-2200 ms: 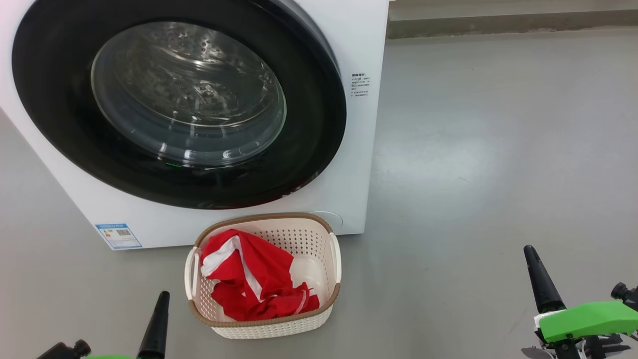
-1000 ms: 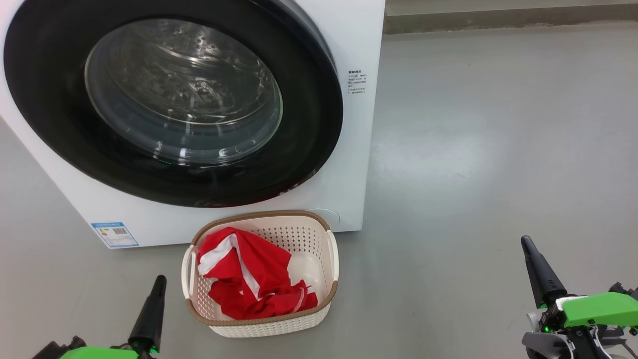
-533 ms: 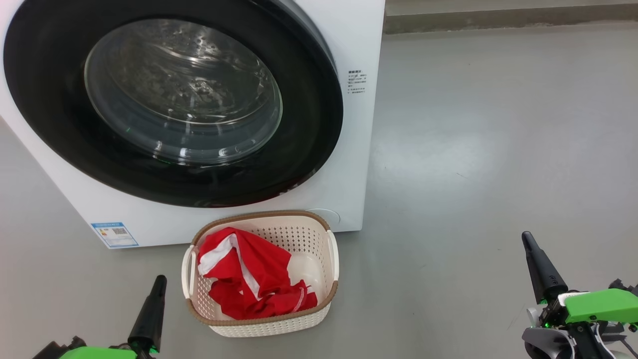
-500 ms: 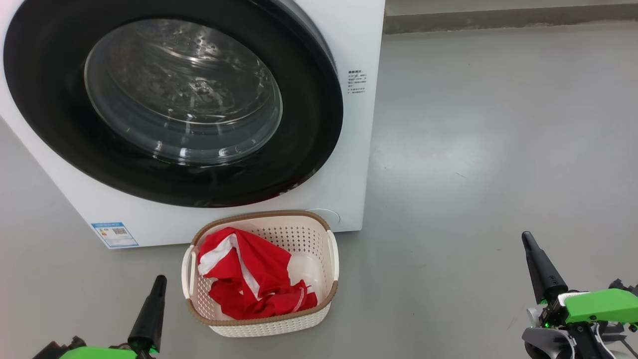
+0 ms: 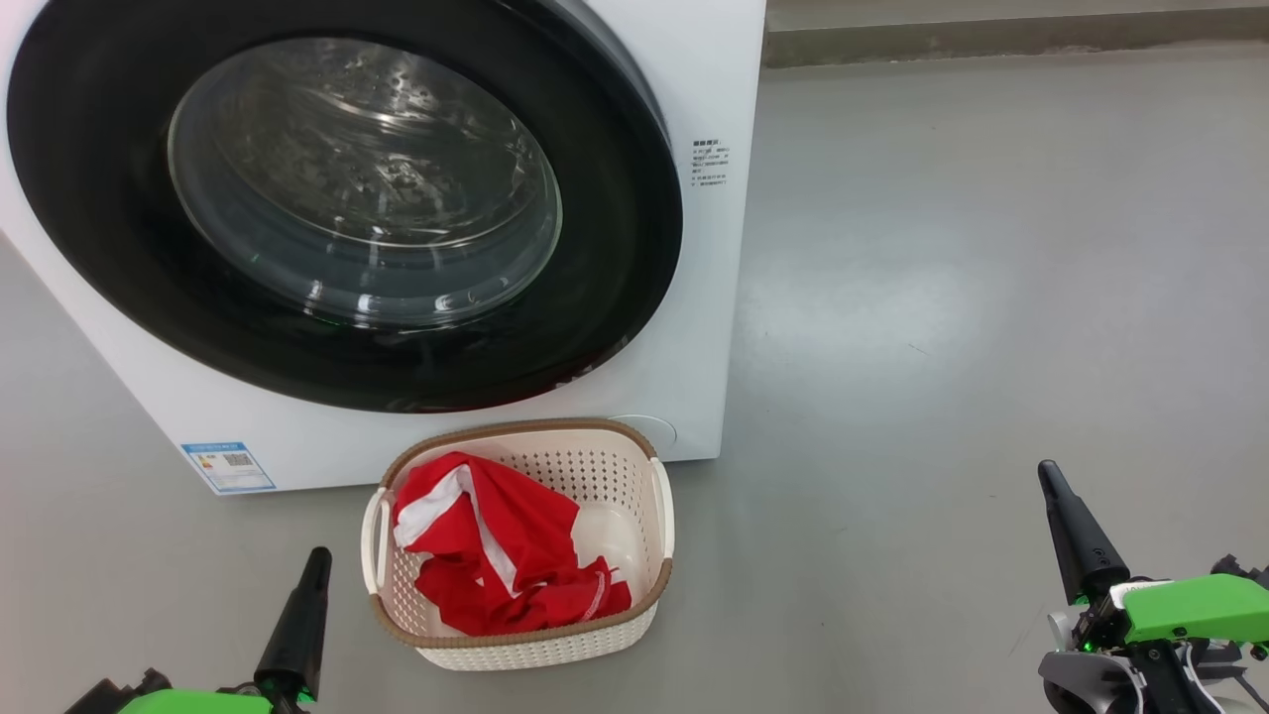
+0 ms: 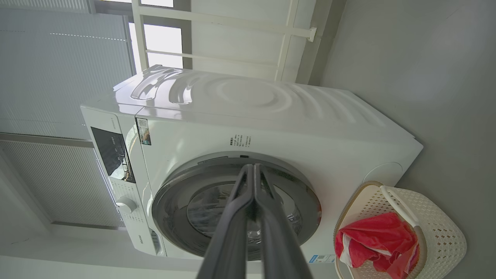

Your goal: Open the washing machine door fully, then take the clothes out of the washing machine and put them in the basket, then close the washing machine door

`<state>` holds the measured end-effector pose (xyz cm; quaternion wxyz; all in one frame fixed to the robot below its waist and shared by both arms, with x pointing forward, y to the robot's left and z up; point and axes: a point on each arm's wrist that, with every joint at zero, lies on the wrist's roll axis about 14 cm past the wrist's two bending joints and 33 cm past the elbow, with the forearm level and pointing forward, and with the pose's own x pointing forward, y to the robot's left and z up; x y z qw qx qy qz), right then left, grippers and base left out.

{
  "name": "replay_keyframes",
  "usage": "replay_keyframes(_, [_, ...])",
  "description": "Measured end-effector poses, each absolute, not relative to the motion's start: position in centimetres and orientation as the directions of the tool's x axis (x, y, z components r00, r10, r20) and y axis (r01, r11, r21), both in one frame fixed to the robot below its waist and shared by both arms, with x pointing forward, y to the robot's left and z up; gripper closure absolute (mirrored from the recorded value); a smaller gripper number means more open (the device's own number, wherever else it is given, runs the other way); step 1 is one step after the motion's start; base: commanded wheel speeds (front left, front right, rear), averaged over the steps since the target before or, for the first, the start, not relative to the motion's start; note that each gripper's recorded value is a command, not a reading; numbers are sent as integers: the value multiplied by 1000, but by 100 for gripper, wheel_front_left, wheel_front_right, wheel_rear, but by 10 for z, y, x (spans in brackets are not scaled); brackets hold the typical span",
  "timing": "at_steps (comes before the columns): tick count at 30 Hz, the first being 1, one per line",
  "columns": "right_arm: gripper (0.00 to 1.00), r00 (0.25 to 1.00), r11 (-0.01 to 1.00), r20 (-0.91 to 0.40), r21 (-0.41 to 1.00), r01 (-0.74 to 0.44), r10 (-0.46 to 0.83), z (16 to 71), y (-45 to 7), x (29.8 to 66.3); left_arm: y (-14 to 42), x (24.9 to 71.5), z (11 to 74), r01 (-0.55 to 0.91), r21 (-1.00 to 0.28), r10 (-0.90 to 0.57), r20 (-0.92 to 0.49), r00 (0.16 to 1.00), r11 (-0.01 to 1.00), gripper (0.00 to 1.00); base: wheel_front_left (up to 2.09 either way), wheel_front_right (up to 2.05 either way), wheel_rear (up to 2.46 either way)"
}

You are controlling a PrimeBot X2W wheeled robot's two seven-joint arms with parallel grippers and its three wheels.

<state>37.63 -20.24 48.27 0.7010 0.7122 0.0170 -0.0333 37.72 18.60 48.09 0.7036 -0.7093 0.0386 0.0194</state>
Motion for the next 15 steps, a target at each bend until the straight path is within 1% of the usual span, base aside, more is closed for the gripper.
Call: replay_keyframes(15, [100,997,-17,-71,997,71,-23,483,-202,376,186,377,481,-82,-997,-27,-82,996,-7,100,0,0,0])
